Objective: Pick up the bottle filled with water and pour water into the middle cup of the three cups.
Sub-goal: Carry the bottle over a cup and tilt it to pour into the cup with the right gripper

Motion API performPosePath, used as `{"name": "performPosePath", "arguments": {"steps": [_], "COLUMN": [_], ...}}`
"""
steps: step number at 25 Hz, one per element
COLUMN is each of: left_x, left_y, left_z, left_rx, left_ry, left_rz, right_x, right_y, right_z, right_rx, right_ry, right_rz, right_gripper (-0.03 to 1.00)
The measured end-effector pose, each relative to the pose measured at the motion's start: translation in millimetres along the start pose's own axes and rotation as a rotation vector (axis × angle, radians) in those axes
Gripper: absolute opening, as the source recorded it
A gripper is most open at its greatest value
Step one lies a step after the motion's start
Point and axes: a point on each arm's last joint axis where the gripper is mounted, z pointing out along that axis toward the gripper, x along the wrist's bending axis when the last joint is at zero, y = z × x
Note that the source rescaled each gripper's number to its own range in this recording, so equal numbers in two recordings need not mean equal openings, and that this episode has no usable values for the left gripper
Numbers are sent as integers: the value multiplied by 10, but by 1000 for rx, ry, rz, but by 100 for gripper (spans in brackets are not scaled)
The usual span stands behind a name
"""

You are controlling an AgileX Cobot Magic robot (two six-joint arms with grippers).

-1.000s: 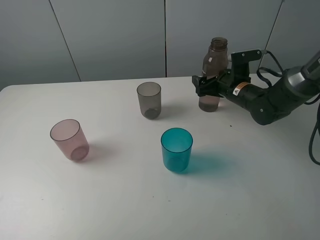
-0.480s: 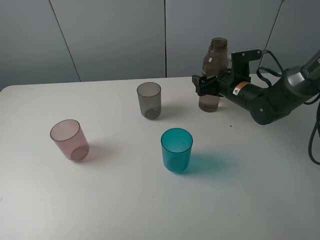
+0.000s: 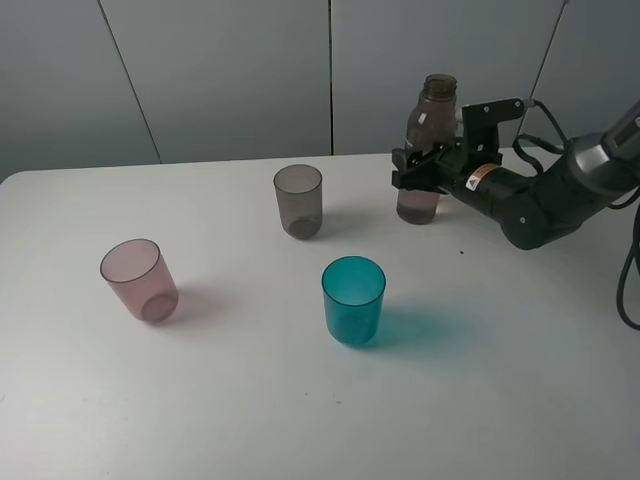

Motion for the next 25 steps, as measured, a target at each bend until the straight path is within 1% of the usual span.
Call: {"name": "performPosePath", "arguments": {"steps": [7, 12, 14, 16, 20, 25], "left_x": [0, 0, 0, 0, 0, 0], "left_y": [0, 0, 0, 0, 0, 0], "left_z": [0, 0, 0, 0, 0, 0], "left_rx": [0, 0, 0, 0, 0, 0], "left_ry": [0, 0, 0, 0, 0, 0], "left_rz": [0, 0, 0, 0, 0, 0], "right_x": [-2, -3, 28, 107, 373, 660], "right_y": [17, 191, 318, 435, 599, 721], "right_z": [0, -76, -110, -127, -67, 11], "right_rx": [6, 116, 107, 79, 30, 17], "right_ry": [-4, -39, -61, -70, -78, -108], "right_rz": [15, 1, -19, -79, -204, -390], "right_gripper": [5, 3, 1, 1, 0, 0]}}
